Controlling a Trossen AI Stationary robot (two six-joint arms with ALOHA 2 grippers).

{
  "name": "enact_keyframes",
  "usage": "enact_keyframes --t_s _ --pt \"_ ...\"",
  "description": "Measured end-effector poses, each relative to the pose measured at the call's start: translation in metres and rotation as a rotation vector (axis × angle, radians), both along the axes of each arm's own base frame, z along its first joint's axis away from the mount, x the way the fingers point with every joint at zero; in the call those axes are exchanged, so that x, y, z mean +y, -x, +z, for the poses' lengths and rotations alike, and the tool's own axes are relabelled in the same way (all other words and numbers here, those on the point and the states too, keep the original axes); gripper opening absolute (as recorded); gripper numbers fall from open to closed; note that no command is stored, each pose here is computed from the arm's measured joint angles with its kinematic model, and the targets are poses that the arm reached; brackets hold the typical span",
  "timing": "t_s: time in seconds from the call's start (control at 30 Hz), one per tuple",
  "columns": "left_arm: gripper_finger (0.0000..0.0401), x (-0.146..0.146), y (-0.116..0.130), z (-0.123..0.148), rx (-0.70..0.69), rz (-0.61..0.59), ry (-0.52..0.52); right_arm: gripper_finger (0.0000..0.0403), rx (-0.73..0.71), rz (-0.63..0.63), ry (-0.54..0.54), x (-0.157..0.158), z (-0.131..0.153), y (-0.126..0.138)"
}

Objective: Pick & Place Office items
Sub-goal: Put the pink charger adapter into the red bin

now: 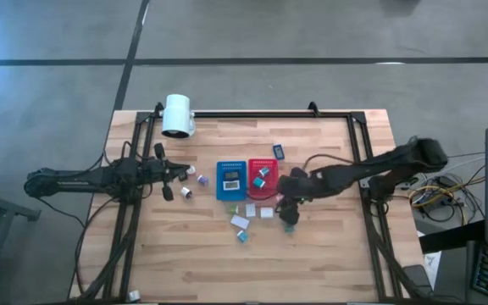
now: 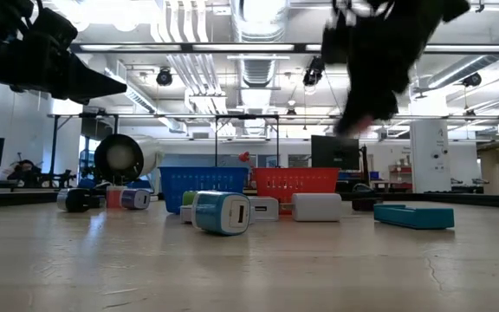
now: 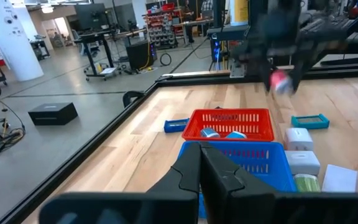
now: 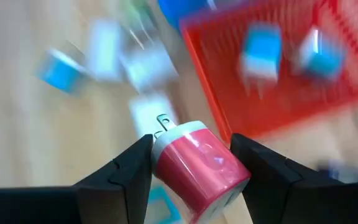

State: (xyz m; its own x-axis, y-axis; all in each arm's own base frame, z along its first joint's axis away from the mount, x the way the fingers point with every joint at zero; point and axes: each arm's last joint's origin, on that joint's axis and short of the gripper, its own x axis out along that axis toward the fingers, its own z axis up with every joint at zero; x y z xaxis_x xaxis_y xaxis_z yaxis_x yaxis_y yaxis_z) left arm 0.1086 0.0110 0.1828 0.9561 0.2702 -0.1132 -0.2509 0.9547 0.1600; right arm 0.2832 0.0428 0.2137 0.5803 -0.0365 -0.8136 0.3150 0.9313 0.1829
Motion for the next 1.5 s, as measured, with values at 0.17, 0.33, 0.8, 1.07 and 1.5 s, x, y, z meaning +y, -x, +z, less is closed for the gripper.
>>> enact_keyframes --t_s 0.17,0.33,0.8,1.07,1.5 --pt "0.0011 0.0 0.0 0.0 0.001 0.0 0.005 0.0188 -0.349 0.097 0.088 -0.004 0.043 0.019" --pt "0.0013 0.0 0.0 0.0 0.0 0.001 0.015 0.0188 -0.604 0.118 0.207 -0.012 0.064 0.052" --pt "0.0006 0.003 0.001 0.003 -0.04 0.123 0.086 0.0188 -1.01 -0.001 0.305 -0.032 0.015 0.136" --pt "0.0006 0.004 0.001 0.005 -0.009 0.11 -0.012 0.0188 -1.102 0.003 0.296 -0.034 -0.019 0.157" --pt "0.0009 0.004 0.001 0.005 -0.01 0.112 -0.001 0.0188 -1.126 0.01 0.336 -0.035 -0.025 0.16"
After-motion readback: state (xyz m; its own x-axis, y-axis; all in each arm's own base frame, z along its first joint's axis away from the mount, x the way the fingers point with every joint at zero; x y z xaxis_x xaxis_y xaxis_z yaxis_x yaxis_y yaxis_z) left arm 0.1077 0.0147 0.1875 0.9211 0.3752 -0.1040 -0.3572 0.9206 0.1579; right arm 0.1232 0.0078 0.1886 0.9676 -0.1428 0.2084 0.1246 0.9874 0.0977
